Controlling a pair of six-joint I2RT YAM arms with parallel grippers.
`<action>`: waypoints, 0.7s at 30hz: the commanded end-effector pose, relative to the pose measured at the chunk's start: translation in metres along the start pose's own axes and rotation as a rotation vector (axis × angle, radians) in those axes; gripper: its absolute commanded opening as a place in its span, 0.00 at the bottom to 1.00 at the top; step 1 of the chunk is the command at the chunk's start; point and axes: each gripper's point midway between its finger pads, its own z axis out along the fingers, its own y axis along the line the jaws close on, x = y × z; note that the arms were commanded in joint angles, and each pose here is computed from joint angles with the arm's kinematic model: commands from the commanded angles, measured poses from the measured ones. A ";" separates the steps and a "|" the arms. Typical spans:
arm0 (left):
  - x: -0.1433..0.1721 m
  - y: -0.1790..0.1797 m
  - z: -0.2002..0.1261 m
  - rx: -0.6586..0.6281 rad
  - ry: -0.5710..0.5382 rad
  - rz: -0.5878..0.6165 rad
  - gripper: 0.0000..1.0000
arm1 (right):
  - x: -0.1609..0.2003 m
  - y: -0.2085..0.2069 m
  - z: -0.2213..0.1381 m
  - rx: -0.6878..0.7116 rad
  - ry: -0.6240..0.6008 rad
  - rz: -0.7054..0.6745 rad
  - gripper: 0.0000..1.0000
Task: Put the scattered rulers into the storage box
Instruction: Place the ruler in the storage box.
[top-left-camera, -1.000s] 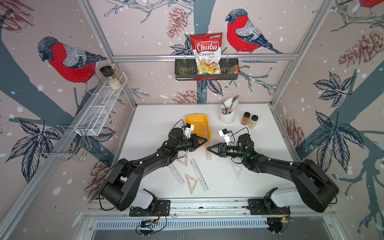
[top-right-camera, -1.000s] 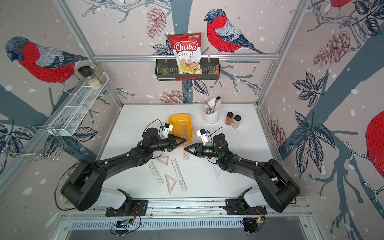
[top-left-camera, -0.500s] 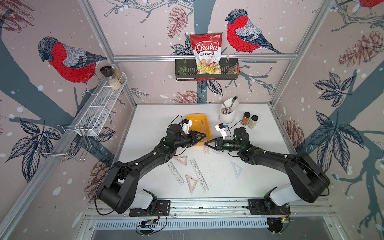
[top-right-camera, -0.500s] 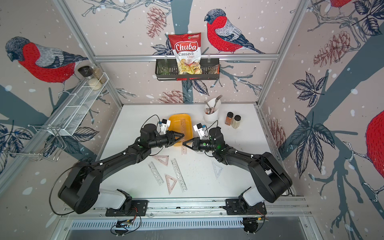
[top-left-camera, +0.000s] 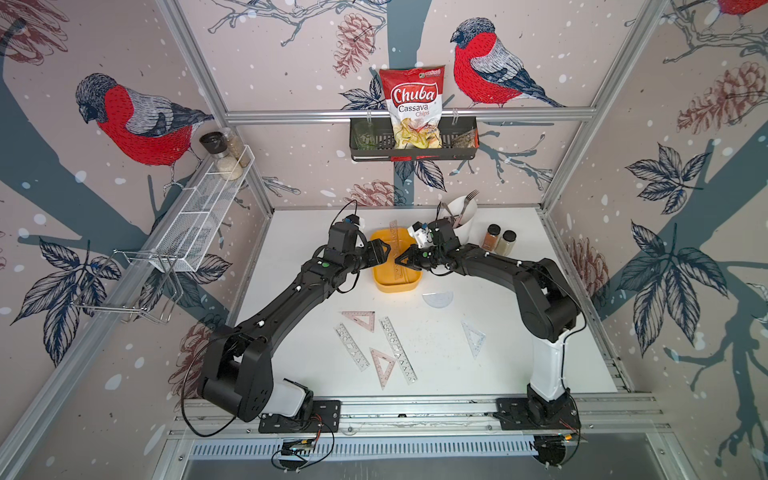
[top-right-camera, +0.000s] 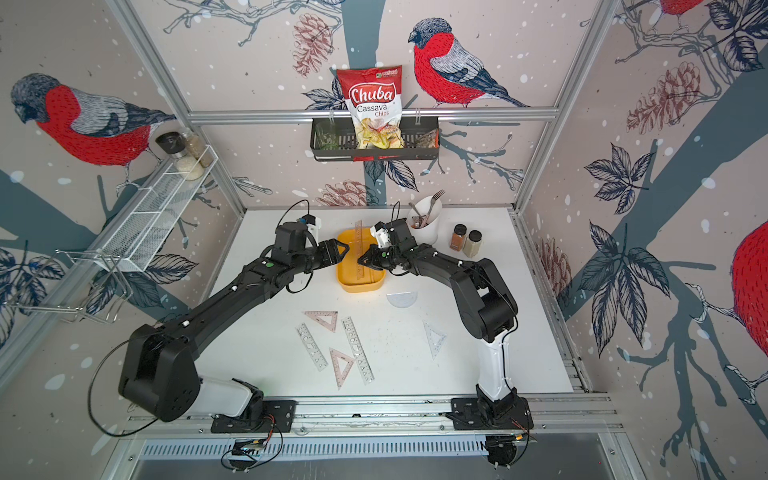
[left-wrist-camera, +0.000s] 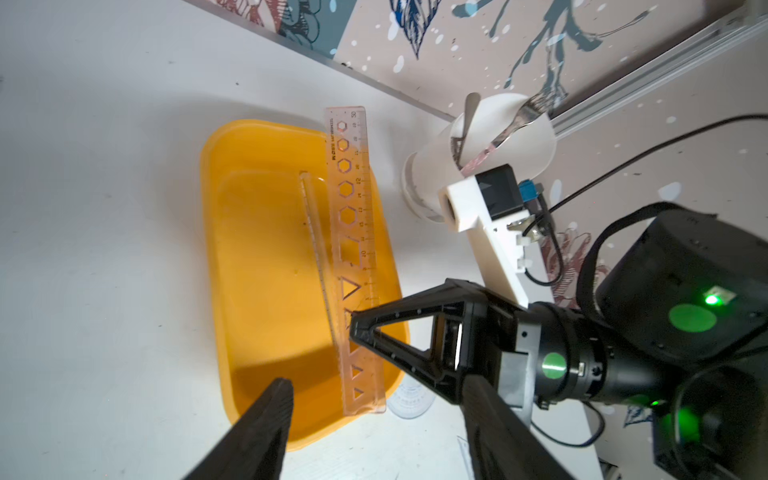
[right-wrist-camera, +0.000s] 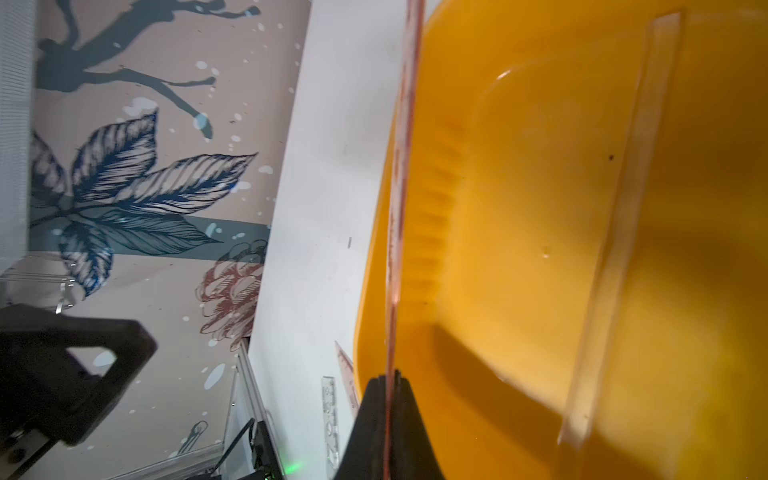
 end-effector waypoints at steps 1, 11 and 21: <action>0.000 0.017 0.001 -0.092 0.001 0.049 0.69 | 0.007 -0.020 0.012 0.094 0.058 0.020 0.00; 0.011 0.024 0.006 -0.100 0.051 0.033 0.68 | 0.008 -0.027 0.053 0.080 0.130 0.079 0.07; 0.008 0.022 0.003 -0.090 0.048 0.033 0.68 | 0.014 -0.017 0.053 0.084 0.137 0.105 0.08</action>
